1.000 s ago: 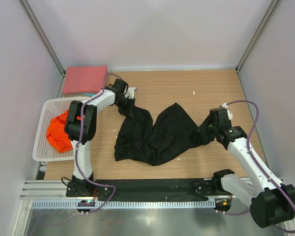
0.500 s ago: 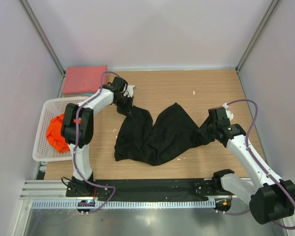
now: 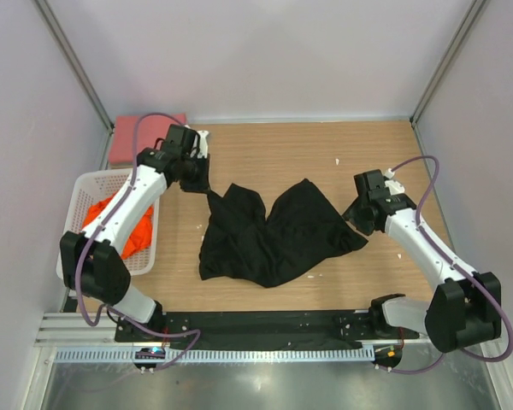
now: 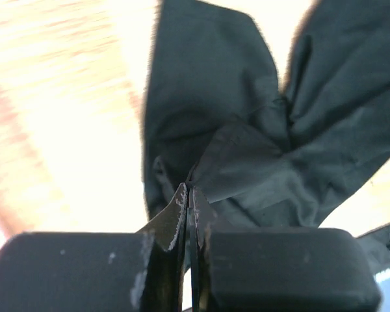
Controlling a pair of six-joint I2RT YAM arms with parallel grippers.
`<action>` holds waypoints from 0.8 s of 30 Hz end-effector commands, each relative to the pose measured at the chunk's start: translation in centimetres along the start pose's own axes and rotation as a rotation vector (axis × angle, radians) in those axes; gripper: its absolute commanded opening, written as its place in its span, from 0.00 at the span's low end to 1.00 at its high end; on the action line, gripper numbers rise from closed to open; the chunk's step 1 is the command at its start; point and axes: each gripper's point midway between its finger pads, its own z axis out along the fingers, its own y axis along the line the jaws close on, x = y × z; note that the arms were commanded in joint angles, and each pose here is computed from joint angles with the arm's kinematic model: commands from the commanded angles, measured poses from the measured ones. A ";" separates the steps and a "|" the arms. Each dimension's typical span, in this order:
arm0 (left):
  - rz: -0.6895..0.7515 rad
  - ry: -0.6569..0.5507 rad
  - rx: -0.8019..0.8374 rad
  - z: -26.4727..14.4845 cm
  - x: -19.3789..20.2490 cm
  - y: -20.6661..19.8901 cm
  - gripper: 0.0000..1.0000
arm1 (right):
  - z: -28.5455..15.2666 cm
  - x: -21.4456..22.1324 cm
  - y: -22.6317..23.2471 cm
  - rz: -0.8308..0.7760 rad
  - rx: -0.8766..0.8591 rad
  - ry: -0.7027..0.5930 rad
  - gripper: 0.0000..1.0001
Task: Fold and stack the t-shirts
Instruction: Flatten the tshirt out
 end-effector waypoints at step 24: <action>-0.178 -0.132 -0.258 -10.3 4.8 3.4 0.00 | 2.7 -4.3 4.4 0.059 0.080 -0.015 0.54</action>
